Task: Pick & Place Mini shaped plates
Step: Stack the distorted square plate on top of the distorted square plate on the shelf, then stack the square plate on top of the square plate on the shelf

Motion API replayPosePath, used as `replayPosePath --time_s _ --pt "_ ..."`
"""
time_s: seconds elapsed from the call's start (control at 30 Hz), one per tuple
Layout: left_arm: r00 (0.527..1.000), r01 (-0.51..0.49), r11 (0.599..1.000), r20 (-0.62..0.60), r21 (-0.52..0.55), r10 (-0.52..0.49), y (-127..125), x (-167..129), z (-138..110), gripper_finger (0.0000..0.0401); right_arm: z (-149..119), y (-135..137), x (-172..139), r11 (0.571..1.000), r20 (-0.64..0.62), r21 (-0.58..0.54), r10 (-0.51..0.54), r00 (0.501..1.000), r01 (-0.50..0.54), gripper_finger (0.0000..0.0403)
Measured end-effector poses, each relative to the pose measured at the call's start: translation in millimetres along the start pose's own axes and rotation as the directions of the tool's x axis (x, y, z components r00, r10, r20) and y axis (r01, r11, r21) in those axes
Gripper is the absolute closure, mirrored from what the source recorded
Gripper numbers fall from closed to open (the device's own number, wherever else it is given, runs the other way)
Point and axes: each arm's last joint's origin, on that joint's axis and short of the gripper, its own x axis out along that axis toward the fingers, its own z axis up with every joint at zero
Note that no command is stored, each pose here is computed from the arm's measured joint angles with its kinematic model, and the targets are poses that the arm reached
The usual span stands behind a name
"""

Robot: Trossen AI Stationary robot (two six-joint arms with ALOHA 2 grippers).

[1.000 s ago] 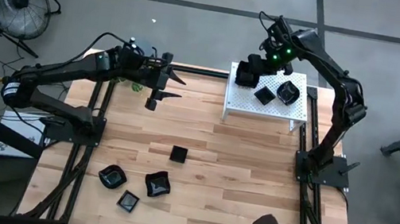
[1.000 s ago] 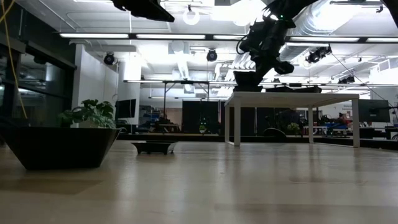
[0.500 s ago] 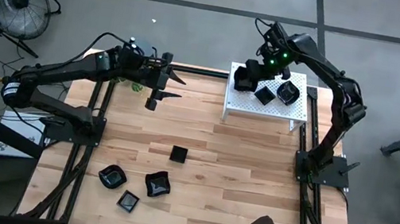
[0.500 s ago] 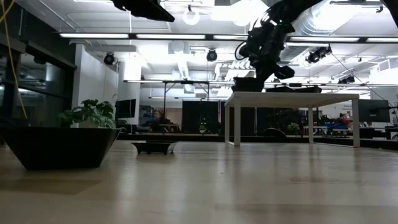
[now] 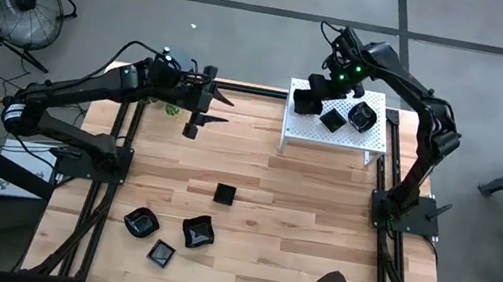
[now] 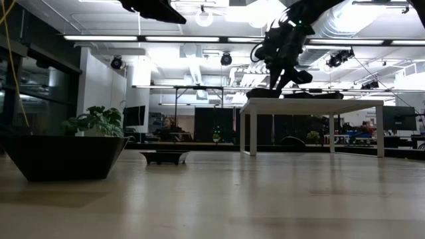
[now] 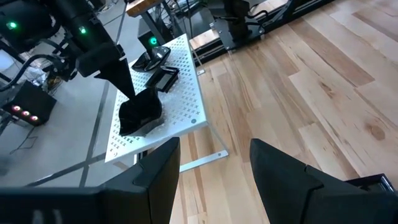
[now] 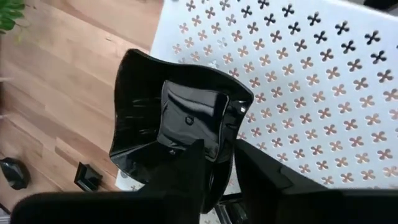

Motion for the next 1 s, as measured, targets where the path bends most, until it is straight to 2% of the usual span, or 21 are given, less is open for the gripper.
replayPosePath --time_s 0.2,0.47,0.6,0.8,1.0 --pt "1.0 -0.006 1.0 -0.006 -0.008 0.006 0.1 0.0 -0.2 0.0212 -3.0 1.9 -17.5 0.999 0.065 -0.024 0.026 0.998 -0.024 0.0297" --pt "0.999 0.014 0.996 -0.039 -0.09 -0.018 -2.3 -0.1 -3.4 0.0212 -23.7 12.2 -58.3 0.994 0.172 -0.087 0.076 0.982 -0.062 0.0294" --pt "0.997 0.03 0.991 -0.069 -0.128 -0.039 -4.5 -0.3 -6.3 0.0212 -42.6 25.4 -78.4 0.985 0.22 -0.158 0.104 0.97 -0.07 0.0295" --pt "0.989 0.054 0.974 -0.122 -0.221 -0.083 -9.9 0.3 -13.4 0.0212 -77.4 51.1 -100.1 0.963 0.295 -0.268 0.098 0.951 -0.017 0.0295" --pt "0.968 0.076 0.925 -0.194 -0.372 -0.157 -29.9 14.2 -36.8 0.0212 -112.9 75.9 -113.6 0.922 0.336 -0.386 0.125 0.934 0.016 0.0295"
